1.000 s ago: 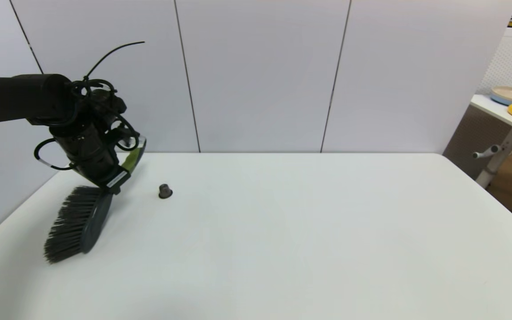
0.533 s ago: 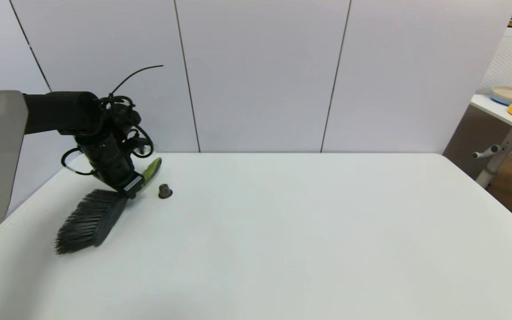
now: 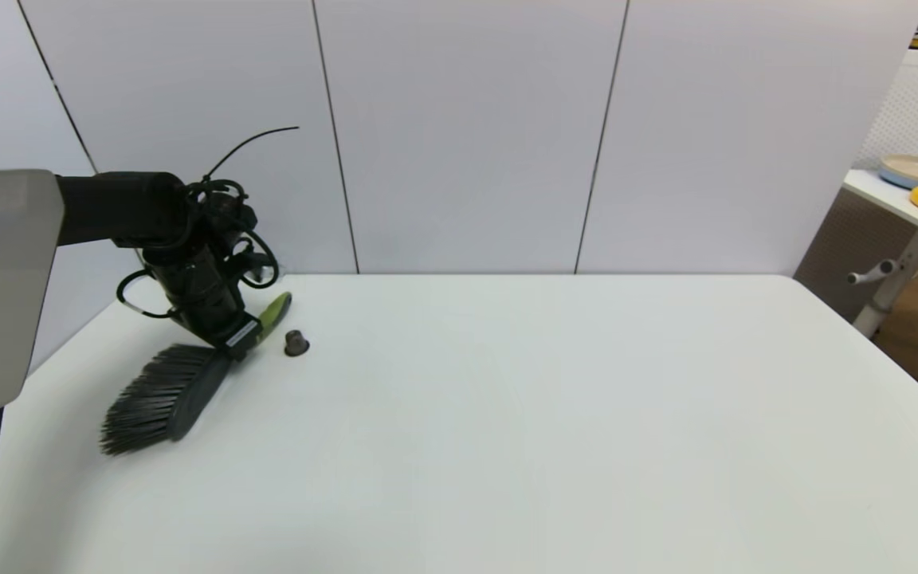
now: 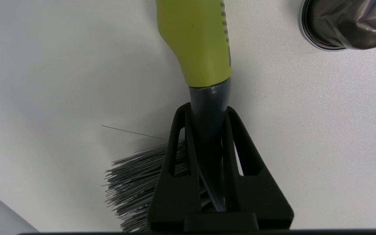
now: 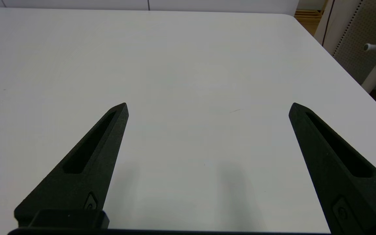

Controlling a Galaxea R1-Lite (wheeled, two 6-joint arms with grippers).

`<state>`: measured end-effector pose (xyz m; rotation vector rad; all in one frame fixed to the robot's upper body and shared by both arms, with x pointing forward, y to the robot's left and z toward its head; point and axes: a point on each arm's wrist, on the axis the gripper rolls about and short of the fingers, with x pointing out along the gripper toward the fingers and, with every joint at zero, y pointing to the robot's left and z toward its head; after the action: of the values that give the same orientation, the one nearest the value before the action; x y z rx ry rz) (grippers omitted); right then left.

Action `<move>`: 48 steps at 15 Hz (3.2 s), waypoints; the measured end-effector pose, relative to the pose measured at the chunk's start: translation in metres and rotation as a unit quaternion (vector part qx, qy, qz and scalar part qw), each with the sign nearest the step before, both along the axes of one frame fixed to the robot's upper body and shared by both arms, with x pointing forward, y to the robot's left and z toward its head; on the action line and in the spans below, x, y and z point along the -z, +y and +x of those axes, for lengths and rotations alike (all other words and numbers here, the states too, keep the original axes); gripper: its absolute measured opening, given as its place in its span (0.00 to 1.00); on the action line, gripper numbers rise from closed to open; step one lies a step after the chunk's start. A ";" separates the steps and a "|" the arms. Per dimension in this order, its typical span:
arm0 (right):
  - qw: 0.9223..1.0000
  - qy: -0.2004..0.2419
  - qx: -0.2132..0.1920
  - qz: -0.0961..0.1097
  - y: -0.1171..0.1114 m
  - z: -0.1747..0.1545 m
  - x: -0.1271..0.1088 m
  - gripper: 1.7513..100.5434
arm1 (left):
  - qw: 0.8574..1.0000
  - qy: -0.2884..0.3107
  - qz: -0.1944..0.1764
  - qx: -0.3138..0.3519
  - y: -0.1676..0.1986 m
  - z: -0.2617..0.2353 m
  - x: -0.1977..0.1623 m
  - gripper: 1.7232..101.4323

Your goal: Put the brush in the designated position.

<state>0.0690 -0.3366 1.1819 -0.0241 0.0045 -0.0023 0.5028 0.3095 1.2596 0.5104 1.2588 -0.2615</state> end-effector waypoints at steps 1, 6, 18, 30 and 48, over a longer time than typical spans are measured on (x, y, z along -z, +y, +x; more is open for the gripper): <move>1.000 0.000 0.000 0.000 0.000 0.000 0.000 0.97 | 1.000 0.001 0.000 0.001 0.000 0.000 0.001 0.13; 1.000 0.000 0.000 0.000 0.000 0.000 0.000 0.97 | 1.000 -0.003 0.001 0.001 0.000 0.002 0.003 0.38; 1.000 0.000 0.000 0.000 0.000 0.000 0.000 0.97 | 0.985 -0.169 0.011 0.042 -0.037 -0.075 -0.124 0.83; 1.000 0.000 0.000 0.000 0.000 0.000 0.000 0.97 | 0.886 -0.461 -0.033 0.034 -0.001 -0.327 -0.229 0.93; 1.000 0.000 0.000 0.000 0.000 0.000 0.000 0.97 | 0.786 -0.572 -0.215 -0.094 0.023 -0.432 0.076 0.96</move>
<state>0.0690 -0.3366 1.1818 -0.0238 0.0049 -0.0023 0.0707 0.3326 1.1838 0.0678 0.0230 -0.0244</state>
